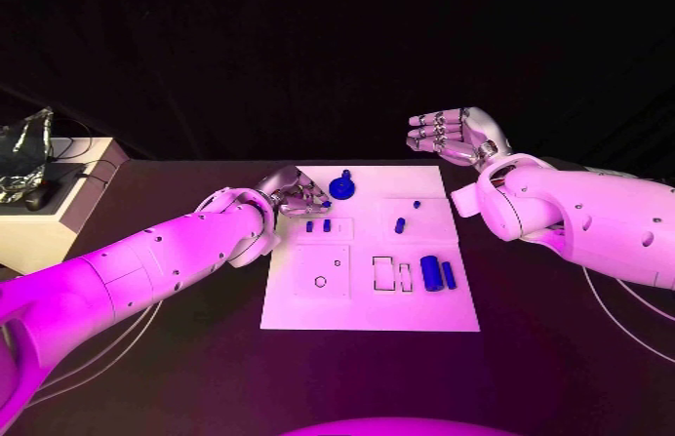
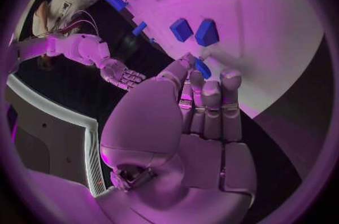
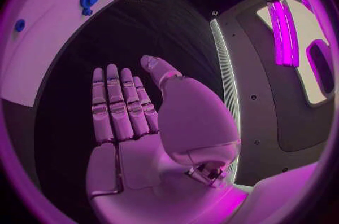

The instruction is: Assemble the parts on the task board

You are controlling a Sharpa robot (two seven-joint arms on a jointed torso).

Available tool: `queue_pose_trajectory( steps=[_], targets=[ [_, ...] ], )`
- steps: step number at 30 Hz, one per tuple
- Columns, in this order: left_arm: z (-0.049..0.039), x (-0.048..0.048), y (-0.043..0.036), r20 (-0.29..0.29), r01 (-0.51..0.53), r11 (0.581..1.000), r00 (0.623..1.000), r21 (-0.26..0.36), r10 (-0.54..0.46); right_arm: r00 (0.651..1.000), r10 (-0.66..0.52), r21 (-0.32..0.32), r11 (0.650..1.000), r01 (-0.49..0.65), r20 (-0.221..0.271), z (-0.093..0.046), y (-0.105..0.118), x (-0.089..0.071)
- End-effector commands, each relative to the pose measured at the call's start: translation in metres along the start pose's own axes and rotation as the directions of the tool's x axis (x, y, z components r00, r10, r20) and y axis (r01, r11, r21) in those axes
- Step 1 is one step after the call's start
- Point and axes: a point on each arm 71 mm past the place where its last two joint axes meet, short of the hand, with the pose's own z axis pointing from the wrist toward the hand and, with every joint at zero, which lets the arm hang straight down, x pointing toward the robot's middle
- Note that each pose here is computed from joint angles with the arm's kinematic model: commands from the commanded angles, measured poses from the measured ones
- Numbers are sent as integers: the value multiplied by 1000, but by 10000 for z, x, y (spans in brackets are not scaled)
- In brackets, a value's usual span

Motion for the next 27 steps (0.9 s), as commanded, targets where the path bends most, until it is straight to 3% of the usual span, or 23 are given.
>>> queue_pose_trajectory(
  steps=[1,27],
  targets=[
    [8,20,-8,-23,9,1000,1000,3,-9,1000,1,-17,1000,-2,-14,-1,16,15],
    [33,16,44,-37,-7,1000,999,-20,6,1000,2,-17,1000,-2,-14,-1,18,19]
  ],
)
